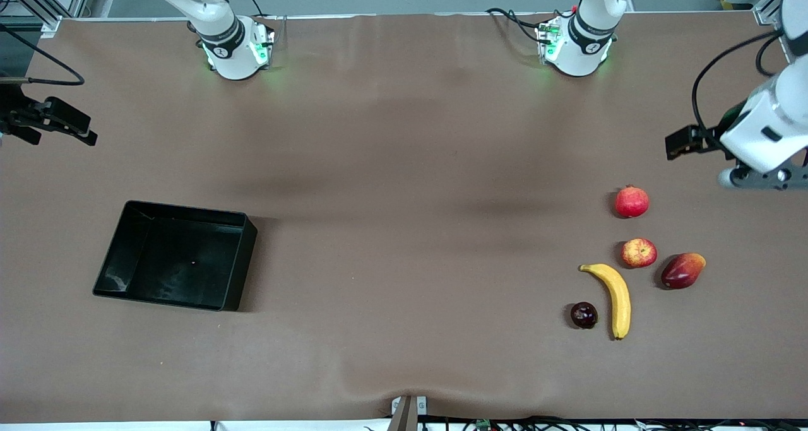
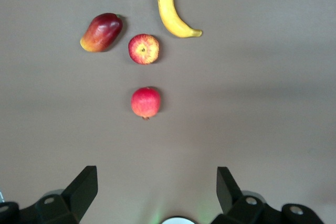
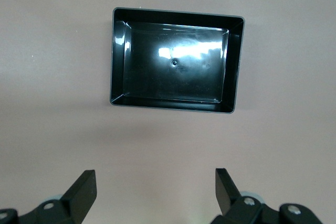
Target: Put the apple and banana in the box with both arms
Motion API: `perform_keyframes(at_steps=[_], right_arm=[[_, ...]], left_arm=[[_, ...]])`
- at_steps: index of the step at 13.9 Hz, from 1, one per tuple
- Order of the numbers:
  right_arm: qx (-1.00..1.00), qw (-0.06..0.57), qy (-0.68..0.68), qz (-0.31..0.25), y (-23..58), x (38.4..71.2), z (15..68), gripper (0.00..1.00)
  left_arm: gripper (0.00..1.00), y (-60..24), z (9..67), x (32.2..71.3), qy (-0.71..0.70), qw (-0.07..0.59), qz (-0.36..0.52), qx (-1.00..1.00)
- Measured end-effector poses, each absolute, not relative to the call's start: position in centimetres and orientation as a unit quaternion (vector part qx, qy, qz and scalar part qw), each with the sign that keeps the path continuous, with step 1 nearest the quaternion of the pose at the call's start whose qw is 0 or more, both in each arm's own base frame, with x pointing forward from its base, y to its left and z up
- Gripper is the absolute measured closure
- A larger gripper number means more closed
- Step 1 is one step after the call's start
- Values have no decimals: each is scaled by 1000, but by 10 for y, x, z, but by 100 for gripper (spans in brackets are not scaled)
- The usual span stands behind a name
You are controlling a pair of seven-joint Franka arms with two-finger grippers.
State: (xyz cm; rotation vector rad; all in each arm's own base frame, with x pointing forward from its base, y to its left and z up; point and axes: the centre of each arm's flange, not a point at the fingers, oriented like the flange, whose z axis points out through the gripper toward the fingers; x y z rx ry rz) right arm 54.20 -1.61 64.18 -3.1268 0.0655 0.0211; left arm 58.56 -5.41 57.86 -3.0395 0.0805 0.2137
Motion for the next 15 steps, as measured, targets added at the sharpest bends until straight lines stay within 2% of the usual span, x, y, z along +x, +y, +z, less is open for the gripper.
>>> perform_keyframes(at_steps=[9, 15], right_arm=[[-1000, 7, 21, 7, -16, 542, 642, 0], [-1000, 7, 21, 7, -16, 542, 642, 0]], left_arm=[[0, -35, 493, 644, 14, 41, 48, -998], [0, -7, 428, 659, -3, 36, 30, -999]])
